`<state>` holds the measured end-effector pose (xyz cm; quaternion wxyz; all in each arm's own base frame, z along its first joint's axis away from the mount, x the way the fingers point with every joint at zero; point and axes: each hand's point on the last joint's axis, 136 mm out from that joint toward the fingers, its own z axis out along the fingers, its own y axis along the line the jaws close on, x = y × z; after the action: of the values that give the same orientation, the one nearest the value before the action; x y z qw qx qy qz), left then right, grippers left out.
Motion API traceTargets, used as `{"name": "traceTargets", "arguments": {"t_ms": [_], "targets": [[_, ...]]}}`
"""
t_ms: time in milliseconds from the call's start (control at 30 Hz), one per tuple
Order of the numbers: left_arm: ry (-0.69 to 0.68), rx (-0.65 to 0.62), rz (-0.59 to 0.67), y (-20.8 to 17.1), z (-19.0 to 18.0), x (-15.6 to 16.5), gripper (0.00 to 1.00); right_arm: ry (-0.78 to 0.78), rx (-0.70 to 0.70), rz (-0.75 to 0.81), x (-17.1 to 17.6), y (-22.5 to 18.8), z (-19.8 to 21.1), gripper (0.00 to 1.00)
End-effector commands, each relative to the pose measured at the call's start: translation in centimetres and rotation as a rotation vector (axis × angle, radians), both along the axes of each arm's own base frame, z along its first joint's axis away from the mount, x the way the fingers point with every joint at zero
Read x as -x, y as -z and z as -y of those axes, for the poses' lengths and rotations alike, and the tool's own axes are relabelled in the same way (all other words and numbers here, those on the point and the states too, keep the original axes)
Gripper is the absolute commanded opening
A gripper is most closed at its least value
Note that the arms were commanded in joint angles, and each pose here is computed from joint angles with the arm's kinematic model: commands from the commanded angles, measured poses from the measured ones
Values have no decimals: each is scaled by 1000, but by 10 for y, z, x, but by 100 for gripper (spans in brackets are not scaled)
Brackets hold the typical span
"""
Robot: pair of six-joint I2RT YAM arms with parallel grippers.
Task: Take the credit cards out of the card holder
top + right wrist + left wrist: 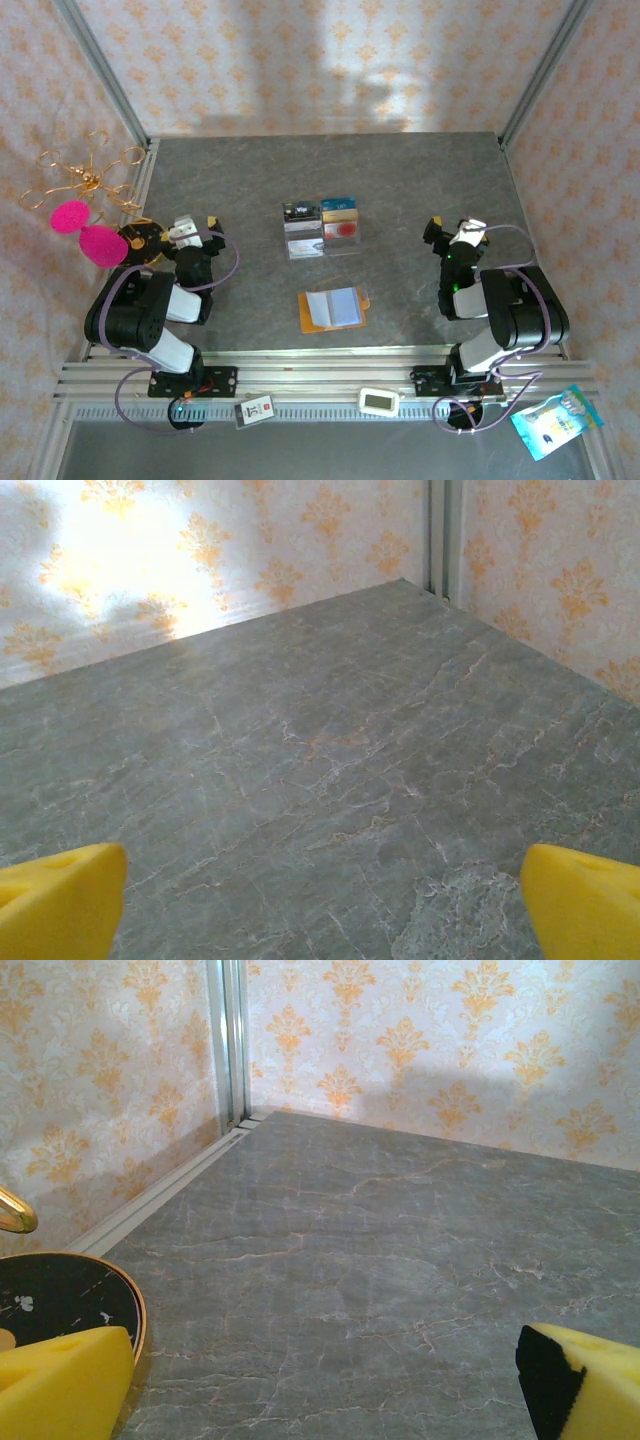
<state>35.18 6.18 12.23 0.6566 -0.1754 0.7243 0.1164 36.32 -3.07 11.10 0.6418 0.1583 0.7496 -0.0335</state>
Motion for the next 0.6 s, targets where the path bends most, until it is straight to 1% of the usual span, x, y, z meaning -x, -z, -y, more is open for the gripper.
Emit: {"name": "traceTargets", "arguments": {"t_ms": [0, 567], "targets": [[-5, 10, 62, -15, -2, -4, 100, -7, 9, 58, -5, -16, 0, 100], [-5, 10, 64, -15, -2, -4, 100, -6, 10, 53, -5, -16, 1, 100]]}}
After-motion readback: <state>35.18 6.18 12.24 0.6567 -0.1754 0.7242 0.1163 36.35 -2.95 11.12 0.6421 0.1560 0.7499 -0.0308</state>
